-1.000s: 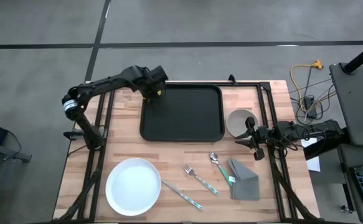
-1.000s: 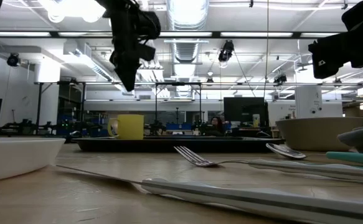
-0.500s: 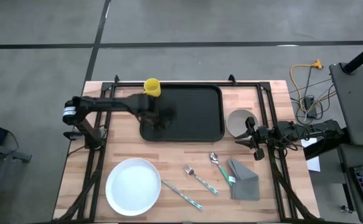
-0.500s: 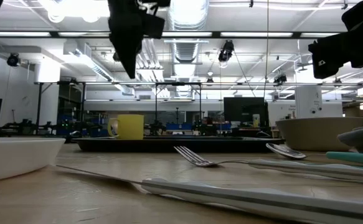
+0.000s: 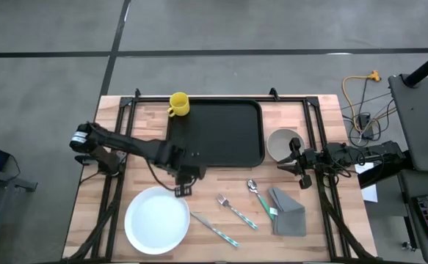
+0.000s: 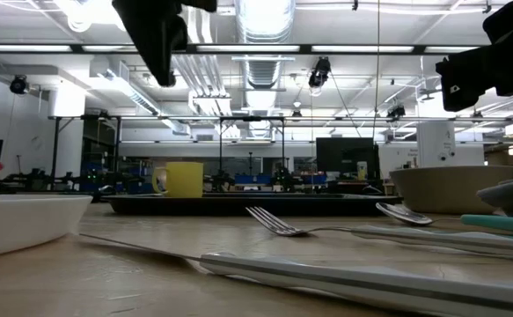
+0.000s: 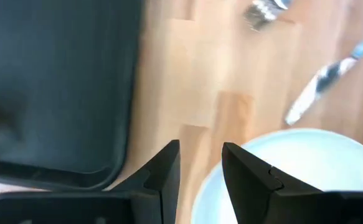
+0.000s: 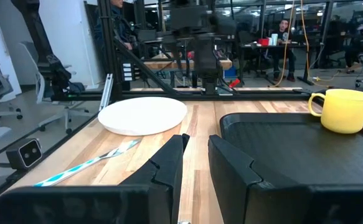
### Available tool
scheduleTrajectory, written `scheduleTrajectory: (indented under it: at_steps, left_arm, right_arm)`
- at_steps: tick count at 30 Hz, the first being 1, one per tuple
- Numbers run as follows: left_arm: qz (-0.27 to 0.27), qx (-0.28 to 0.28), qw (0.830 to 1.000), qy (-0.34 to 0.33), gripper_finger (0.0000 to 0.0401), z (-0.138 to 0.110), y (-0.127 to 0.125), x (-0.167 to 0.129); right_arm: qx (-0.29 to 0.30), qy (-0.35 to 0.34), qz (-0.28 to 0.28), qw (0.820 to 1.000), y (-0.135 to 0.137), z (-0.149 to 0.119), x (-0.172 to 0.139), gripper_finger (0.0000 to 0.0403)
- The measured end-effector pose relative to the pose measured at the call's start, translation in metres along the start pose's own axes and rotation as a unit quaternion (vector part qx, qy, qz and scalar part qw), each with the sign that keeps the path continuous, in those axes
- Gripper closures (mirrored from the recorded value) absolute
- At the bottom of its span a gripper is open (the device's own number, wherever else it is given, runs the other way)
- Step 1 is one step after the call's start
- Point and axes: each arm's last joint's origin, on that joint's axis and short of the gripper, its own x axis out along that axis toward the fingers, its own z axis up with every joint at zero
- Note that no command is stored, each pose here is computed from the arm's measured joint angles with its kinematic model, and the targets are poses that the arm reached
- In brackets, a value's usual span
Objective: Set up tray
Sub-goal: Put the white plate on the black serving tray
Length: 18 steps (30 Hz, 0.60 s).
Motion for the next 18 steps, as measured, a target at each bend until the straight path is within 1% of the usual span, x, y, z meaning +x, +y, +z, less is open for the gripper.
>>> scheduleTrajectory:
  at_steps: [2,6,10,14,18]
  left_arm:
    - [-0.014,0.012,1.0,0.003,0.0301,-0.003,-0.008,-0.001]
    - [-0.022,0.029,0.999,-0.001,0.0301,-0.006,-0.019,-0.002]
    - [-0.046,0.022,0.999,-0.017,0.0301,-0.006,-0.03,-0.003]
    - [-0.097,-0.009,0.994,-0.047,0.0301,-0.002,-0.043,-0.001]
    - [-0.161,-0.021,0.984,-0.078,0.0301,0.0,-0.061,0.007]
  right_arm:
    - [0.001,0.0,0.0,1.0,0.0,0.0,0.0,0.0335]
    - [0.001,0.0,0.0,1.0,0.0,0.0,0.0,0.0335]
    - [0.0,0.0,0.0,1.0,0.0,0.0,0.0,0.0335]
    - [0.0,0.0,0.0,1.0,0.0,0.0,0.0,0.0335]
    - [0.0,0.0,0.0,1.0,0.0,0.0,0.0,0.0335]
